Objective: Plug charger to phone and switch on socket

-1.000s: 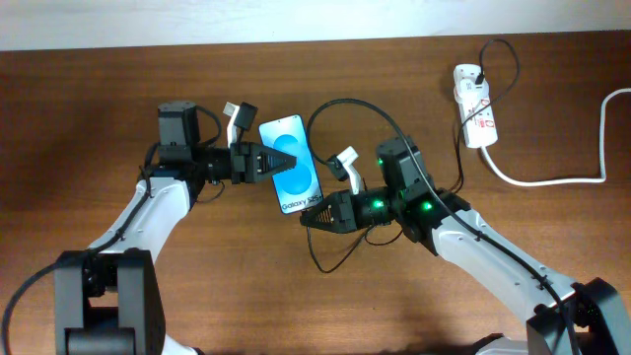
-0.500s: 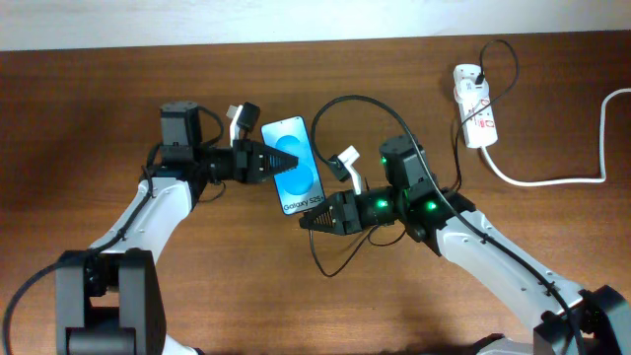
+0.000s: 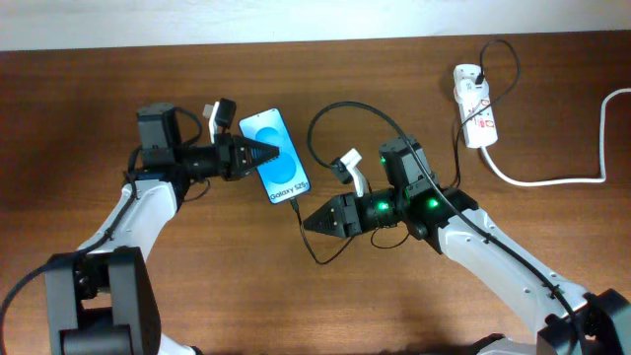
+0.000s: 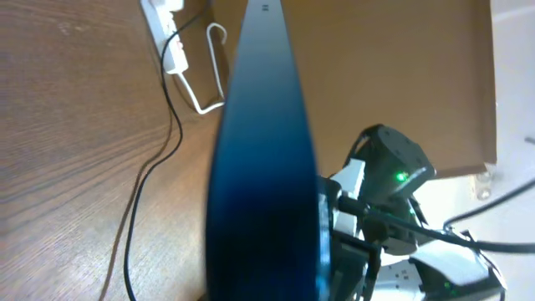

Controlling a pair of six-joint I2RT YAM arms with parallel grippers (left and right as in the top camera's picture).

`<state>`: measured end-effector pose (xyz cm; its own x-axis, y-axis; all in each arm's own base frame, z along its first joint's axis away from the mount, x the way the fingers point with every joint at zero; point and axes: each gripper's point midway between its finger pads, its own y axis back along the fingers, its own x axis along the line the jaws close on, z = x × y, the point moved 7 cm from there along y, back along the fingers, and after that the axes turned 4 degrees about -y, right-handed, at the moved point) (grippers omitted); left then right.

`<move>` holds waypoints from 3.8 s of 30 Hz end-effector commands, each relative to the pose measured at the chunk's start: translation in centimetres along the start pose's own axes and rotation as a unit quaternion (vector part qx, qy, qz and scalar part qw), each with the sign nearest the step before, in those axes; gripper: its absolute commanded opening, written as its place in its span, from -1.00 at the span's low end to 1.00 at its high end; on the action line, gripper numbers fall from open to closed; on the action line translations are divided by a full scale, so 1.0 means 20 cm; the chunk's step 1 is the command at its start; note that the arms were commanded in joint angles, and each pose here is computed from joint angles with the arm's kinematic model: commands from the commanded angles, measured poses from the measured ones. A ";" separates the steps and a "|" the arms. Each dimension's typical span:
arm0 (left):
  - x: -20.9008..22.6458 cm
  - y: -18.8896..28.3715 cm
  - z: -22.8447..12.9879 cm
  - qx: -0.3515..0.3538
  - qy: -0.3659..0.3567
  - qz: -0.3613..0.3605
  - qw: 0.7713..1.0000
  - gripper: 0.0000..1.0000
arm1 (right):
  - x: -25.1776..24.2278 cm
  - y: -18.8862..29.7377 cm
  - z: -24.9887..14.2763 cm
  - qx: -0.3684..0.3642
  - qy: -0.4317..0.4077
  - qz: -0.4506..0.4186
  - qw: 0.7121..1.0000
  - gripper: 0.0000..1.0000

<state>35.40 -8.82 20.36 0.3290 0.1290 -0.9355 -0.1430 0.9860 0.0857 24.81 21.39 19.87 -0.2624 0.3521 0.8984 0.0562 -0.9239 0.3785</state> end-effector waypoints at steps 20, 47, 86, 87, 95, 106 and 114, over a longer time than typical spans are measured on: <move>-0.52 0.11 -0.06 -0.127 0.080 0.106 0.983 -1.00 | -0.24 0.75 -0.01 -0.193 -0.111 -0.156 0.962 -0.24; -0.02 -0.33 -0.31 0.095 0.015 0.215 0.972 -0.89 | -0.12 0.88 -0.40 -0.198 -0.139 -0.353 0.904 -0.24; 0.51 -0.30 -0.11 0.109 0.003 0.351 0.930 -0.78 | -0.15 0.89 -0.45 -0.173 -0.138 -0.382 0.898 -0.24; 0.52 -0.29 -0.11 0.106 0.007 0.360 0.927 -0.78 | -0.15 0.89 -0.45 -0.173 -0.138 -0.382 0.898 -0.24; 0.58 -0.31 -0.13 0.113 0.013 0.372 0.921 -0.78 | -0.15 0.89 -0.45 -0.173 -0.138 -0.382 0.898 -0.24; 0.61 -0.30 -0.22 0.148 0.063 0.390 0.907 -1.00 | -0.15 0.90 -0.43 -0.181 -0.130 -0.385 0.896 -0.26; 0.24 0.00 -0.21 0.139 0.047 0.503 0.851 -1.00 | -0.15 0.90 -0.43 -0.181 -0.131 -0.390 0.893 -0.40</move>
<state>33.42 -10.99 8.84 0.0222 0.8569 -0.5150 0.0649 0.5128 0.8561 18.28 2.68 21.60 0.1570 0.8785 0.4511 -0.3517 -0.3771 0.8568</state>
